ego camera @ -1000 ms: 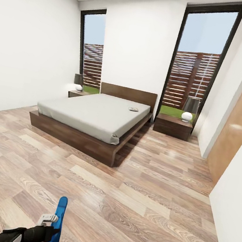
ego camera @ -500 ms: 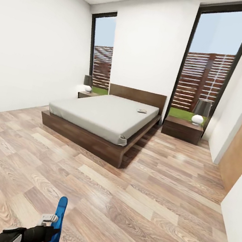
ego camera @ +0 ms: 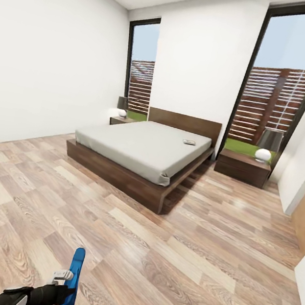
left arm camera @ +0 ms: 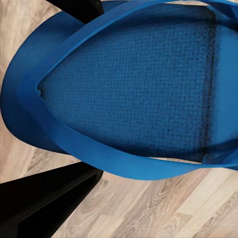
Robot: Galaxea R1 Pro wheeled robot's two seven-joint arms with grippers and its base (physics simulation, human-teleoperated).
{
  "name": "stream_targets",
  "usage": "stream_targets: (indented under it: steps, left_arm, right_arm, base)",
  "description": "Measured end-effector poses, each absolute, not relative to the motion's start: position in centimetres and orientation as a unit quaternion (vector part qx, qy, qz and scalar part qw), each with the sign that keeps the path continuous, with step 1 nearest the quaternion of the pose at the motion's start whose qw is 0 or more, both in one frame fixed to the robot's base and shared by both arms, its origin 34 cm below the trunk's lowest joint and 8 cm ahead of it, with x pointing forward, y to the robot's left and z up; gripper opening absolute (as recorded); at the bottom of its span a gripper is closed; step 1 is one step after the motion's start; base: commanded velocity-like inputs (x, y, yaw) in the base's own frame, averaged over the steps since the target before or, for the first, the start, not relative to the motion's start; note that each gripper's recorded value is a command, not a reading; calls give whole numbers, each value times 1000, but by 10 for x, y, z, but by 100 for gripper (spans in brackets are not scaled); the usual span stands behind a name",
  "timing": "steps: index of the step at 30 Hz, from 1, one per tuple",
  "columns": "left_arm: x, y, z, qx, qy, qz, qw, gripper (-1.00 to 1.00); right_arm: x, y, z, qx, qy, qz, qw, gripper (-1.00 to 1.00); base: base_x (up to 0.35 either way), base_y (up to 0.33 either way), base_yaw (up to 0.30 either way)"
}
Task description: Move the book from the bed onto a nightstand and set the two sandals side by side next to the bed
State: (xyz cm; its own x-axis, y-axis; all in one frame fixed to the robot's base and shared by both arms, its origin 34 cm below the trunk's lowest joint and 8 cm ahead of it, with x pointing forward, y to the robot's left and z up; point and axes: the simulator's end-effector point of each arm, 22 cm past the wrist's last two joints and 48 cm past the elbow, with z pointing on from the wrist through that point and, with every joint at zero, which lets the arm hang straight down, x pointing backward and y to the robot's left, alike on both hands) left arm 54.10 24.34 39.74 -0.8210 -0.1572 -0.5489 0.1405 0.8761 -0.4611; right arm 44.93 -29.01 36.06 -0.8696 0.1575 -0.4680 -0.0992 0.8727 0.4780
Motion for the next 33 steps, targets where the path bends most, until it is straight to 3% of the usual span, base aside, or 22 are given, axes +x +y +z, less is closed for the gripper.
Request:
stream_targets:
  steps: [33]
  left_arm:
    - [541,243,397,-5,921,-249,299,-100]
  right_arm:
    - [449,-290,361,16,934,252,255,100]
  base:
    - [0,0,160]
